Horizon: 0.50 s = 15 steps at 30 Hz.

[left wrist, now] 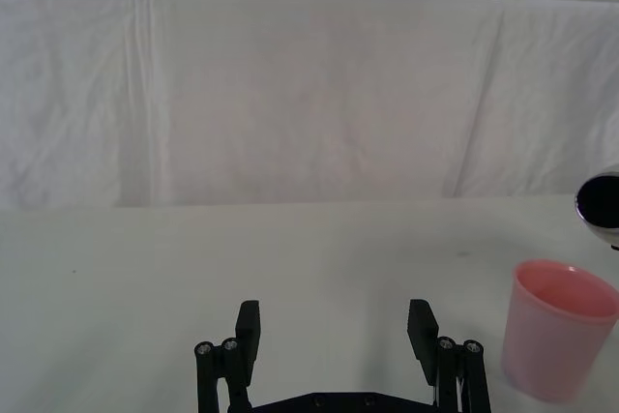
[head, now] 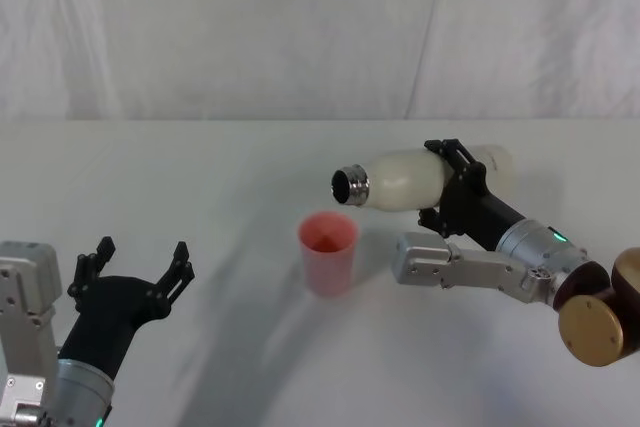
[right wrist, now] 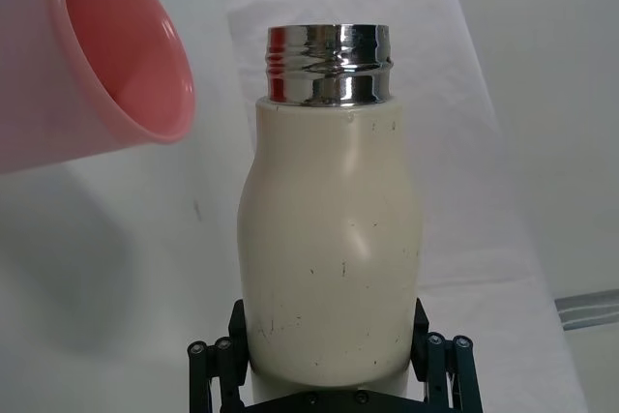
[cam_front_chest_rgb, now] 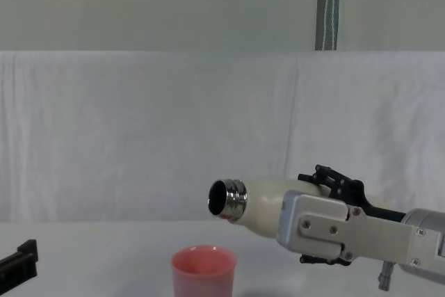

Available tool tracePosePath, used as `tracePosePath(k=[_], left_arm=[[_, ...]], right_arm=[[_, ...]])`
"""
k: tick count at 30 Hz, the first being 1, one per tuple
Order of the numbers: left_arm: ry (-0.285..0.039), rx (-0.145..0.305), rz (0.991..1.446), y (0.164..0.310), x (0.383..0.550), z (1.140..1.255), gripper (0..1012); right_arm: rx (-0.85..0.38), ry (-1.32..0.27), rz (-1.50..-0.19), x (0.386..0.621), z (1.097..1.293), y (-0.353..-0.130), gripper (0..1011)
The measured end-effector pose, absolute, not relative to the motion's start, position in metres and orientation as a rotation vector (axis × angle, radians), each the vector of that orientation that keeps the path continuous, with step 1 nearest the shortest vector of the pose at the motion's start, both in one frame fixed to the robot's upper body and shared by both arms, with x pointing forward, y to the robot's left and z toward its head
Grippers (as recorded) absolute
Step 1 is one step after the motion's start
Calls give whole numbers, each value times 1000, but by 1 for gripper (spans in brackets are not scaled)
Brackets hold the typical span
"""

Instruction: Grasp the thermos with one hand and pour water into the cup lid.

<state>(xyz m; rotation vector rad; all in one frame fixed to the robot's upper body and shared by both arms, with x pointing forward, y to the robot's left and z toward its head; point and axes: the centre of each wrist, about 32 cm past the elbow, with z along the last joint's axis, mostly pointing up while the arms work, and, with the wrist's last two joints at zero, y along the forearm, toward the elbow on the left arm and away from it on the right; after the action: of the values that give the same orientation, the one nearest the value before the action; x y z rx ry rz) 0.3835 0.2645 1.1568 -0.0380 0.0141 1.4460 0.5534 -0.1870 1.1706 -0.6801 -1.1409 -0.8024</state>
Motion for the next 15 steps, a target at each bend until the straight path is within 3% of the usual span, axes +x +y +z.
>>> tracePosePath(k=[15], left_arm=[[14, -38, 1446, 265, 384, 1157, 1001]], right_arm=[[-729, -1173, -806, 553, 1169, -184, 950]])
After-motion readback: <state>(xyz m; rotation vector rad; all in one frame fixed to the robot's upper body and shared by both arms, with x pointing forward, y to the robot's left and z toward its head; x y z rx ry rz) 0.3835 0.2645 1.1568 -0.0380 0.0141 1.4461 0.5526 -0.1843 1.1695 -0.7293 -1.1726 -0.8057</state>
